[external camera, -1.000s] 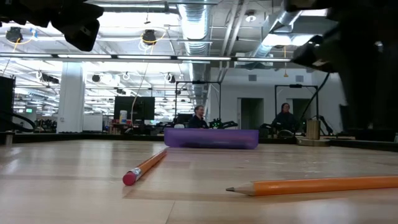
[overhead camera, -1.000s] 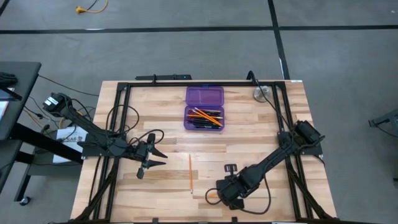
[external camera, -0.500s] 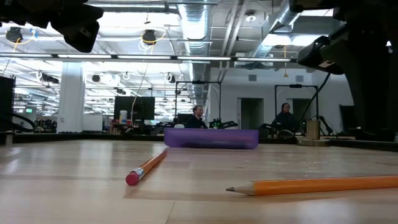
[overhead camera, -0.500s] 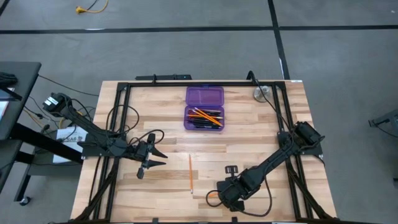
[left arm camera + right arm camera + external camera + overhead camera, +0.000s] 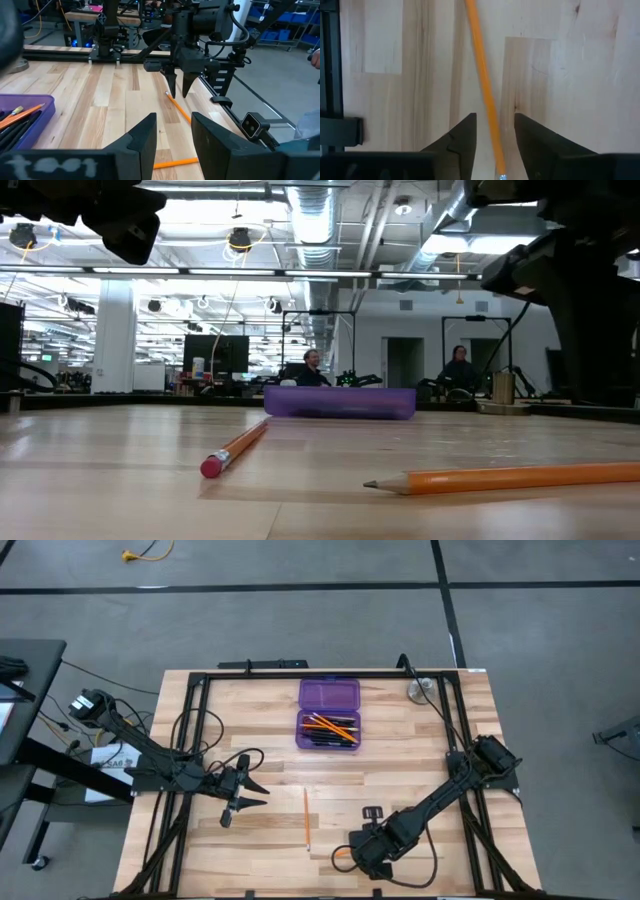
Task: Pick & place school supplies into a supply box
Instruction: Put the orange pencil into the violet supply box
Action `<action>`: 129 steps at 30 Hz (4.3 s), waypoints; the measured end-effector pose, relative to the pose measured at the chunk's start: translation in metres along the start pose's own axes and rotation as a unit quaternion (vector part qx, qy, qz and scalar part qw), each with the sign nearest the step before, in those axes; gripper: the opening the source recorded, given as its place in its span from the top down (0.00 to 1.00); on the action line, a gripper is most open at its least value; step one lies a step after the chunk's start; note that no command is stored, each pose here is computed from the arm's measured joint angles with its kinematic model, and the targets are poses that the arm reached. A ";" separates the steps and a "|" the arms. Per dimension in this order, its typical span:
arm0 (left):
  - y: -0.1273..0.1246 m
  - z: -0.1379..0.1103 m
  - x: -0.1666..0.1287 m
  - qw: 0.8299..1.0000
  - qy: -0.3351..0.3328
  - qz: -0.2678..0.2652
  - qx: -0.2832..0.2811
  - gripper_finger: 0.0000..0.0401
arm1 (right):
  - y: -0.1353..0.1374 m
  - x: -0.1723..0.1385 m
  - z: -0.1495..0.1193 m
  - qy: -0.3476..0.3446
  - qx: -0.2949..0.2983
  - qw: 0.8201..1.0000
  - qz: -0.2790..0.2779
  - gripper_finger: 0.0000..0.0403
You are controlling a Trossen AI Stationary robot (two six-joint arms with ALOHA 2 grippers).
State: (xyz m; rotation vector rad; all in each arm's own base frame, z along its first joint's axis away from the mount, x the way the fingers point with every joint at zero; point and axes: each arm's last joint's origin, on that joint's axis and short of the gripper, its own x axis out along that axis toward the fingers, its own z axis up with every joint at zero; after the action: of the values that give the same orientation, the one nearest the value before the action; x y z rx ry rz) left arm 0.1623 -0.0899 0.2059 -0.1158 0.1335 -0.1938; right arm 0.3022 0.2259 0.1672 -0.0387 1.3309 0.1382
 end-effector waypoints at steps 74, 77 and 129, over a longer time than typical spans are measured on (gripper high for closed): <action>0.001 -0.003 0.000 1.000 0.010 0.017 0.000 0.73 | -0.295 -0.051 0.050 0.001 0.113 0.989 -0.100 1.00; 0.002 -0.004 0.000 1.000 0.015 0.021 0.004 0.73 | -0.314 -0.045 0.054 0.043 0.102 0.989 -0.095 1.00; -0.024 0.006 0.122 0.921 0.060 0.341 -0.176 0.73 | -0.364 -0.259 -0.020 -0.085 0.259 0.947 -0.170 0.75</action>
State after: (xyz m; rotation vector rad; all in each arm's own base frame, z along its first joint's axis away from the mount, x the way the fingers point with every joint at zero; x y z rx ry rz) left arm 0.2772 -0.1372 0.2006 -0.4080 0.3220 0.5274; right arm 0.2676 -0.1574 0.3952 0.1850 1.1343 -0.4941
